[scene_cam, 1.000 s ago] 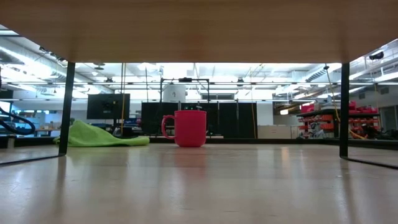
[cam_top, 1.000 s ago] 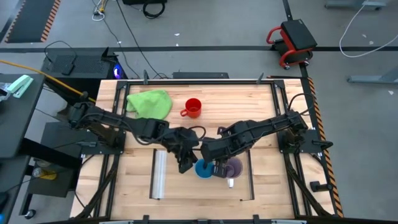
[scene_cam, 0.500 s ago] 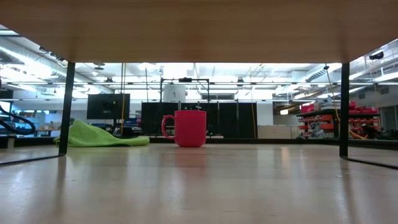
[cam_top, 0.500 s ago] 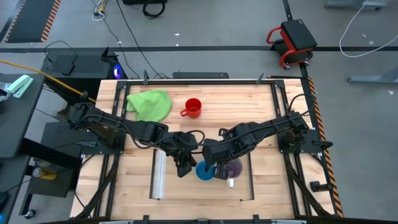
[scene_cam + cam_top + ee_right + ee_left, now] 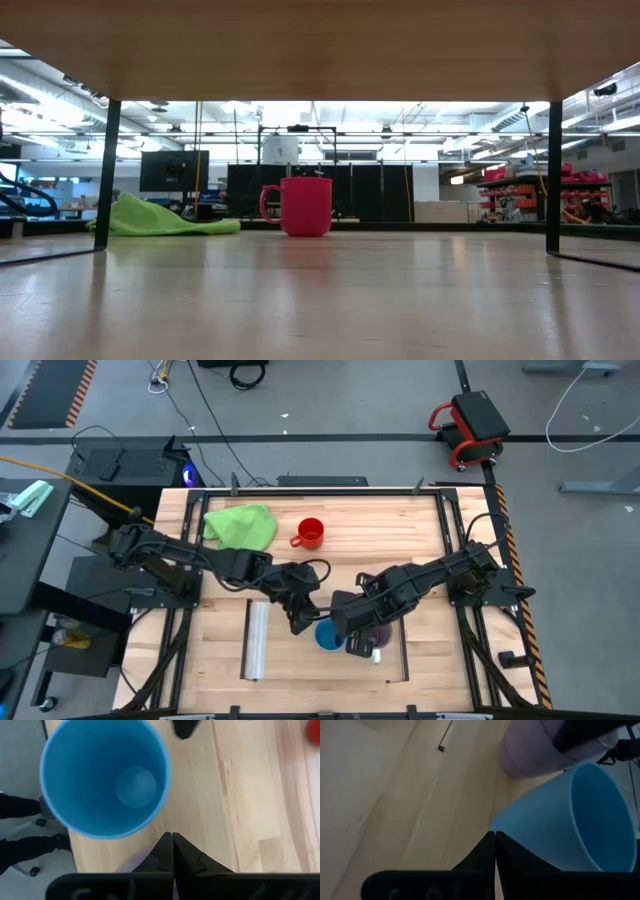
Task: Stack small to large cups/mugs on shelf
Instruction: Adjust the blue cup on the shelf
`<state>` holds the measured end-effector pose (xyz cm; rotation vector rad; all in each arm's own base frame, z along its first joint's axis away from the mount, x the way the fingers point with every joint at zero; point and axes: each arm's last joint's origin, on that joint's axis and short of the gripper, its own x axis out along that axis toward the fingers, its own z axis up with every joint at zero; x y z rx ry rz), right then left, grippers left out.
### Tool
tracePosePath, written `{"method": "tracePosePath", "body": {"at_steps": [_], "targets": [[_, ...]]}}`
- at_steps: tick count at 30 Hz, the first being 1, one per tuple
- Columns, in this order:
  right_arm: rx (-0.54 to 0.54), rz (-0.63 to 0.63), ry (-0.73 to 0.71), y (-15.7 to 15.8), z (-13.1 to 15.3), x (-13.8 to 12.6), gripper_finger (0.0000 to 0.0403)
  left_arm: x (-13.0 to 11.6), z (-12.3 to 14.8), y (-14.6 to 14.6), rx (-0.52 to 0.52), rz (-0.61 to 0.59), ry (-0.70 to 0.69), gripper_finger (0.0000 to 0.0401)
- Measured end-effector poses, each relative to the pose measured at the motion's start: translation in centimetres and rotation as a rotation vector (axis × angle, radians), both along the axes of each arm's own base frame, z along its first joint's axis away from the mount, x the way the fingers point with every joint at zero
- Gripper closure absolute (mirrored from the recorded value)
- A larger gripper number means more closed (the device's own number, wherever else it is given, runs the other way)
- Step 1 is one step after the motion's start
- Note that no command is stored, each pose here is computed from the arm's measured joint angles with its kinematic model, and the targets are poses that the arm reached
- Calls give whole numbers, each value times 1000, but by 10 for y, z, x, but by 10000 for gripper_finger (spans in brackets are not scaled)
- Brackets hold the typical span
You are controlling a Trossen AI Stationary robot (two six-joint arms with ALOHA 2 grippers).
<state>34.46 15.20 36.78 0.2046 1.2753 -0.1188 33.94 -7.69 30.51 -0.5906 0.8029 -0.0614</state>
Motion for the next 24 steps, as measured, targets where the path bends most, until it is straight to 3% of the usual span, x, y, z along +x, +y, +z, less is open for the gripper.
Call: {"method": "tracePosePath", "body": {"at_steps": [24], "targets": [[48, 42, -69, 9, 3, 4, 400, 1, 0, 7, 12, 8, -5, 377]]}}
